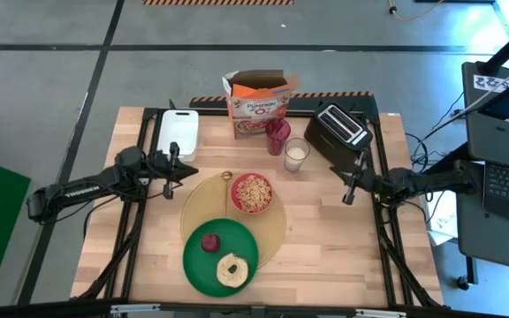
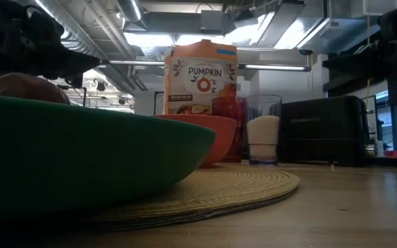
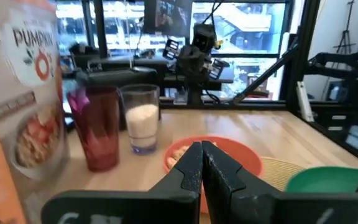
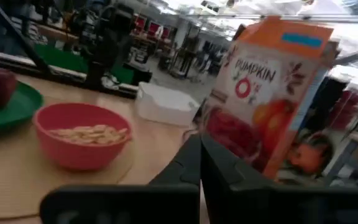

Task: Arrange a breakfast setting
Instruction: Return to Home Position

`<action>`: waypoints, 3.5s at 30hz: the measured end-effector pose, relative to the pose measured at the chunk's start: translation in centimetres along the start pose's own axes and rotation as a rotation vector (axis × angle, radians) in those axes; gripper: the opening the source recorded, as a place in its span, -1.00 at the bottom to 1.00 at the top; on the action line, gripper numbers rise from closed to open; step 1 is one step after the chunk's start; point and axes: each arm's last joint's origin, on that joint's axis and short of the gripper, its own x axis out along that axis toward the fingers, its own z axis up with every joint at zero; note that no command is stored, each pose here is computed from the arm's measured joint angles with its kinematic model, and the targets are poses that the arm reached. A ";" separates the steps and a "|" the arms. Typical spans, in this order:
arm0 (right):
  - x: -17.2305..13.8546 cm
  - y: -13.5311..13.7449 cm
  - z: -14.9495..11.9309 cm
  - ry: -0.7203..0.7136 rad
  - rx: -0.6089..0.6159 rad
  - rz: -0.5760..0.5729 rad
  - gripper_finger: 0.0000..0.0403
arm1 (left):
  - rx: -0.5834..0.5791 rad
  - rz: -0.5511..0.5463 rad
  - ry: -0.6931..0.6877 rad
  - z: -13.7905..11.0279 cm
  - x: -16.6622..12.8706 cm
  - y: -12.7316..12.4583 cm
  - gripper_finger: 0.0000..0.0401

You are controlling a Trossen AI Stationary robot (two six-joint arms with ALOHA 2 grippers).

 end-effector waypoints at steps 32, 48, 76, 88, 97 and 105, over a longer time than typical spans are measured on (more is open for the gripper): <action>2.5 2.1 -1.8 0.222 0.002 0.061 -0.93 | -0.134 0.010 0.313 -3.0 0.8 -2.5 -1.00; 0.4 -0.1 0.7 -0.057 -0.043 -0.016 -0.98 | -0.133 0.010 0.313 -3.1 0.8 -2.5 -1.00; -0.2 0.1 0.0 0.097 -0.060 0.091 -0.83 | -0.137 0.007 0.296 -2.9 0.9 -2.5 -1.00; -0.2 0.1 0.0 0.097 -0.060 0.091 -0.83 | -0.137 0.008 0.296 -2.9 0.9 -2.5 -1.00; -0.2 0.1 0.0 0.097 -0.060 0.091 -0.83 | -0.137 0.008 0.296 -2.9 0.9 -2.5 -1.00; -0.2 0.1 0.0 0.097 -0.060 0.091 -0.83 | -0.137 0.008 0.296 -2.9 0.9 -2.5 -1.00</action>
